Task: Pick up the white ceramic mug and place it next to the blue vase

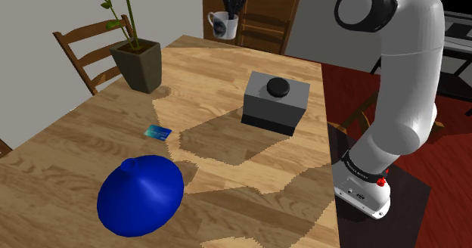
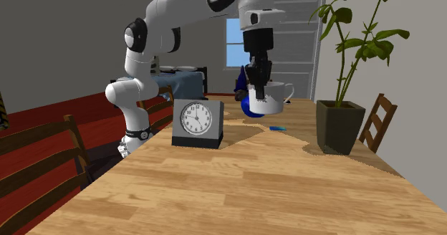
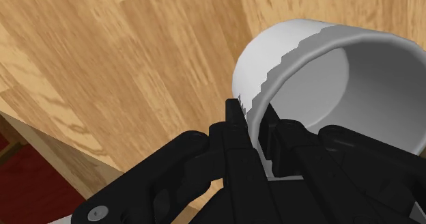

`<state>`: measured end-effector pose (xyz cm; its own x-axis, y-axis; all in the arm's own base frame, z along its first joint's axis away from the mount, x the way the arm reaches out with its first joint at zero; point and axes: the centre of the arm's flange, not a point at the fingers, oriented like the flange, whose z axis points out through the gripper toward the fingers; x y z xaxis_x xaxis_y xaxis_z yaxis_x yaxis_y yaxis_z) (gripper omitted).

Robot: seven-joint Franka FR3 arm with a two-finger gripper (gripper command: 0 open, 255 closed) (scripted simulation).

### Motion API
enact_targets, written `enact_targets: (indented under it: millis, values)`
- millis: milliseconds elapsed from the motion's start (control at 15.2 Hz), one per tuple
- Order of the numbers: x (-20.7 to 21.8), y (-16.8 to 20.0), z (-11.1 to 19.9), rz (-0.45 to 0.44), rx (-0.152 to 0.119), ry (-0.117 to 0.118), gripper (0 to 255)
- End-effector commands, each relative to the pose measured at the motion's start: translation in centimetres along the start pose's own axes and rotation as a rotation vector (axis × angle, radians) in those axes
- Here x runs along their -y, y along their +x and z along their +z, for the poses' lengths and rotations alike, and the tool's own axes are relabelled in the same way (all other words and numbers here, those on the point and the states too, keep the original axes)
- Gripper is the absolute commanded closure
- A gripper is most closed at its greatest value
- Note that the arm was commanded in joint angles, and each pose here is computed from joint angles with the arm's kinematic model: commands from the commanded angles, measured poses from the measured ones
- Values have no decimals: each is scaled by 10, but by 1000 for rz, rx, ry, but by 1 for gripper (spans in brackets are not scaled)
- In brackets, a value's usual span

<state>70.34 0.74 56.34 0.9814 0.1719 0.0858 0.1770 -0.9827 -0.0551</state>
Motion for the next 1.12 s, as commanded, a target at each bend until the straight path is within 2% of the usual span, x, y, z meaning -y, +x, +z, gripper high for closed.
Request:
enact_targets:
  millis: [0, 462, 1056]
  values:
    - [1, 2, -11, 0, 0, 0, 255]
    - [3, 5, -45, 0, 0, 0, 255]
    - [104, -59, -45, 0, 0, 0, 255]
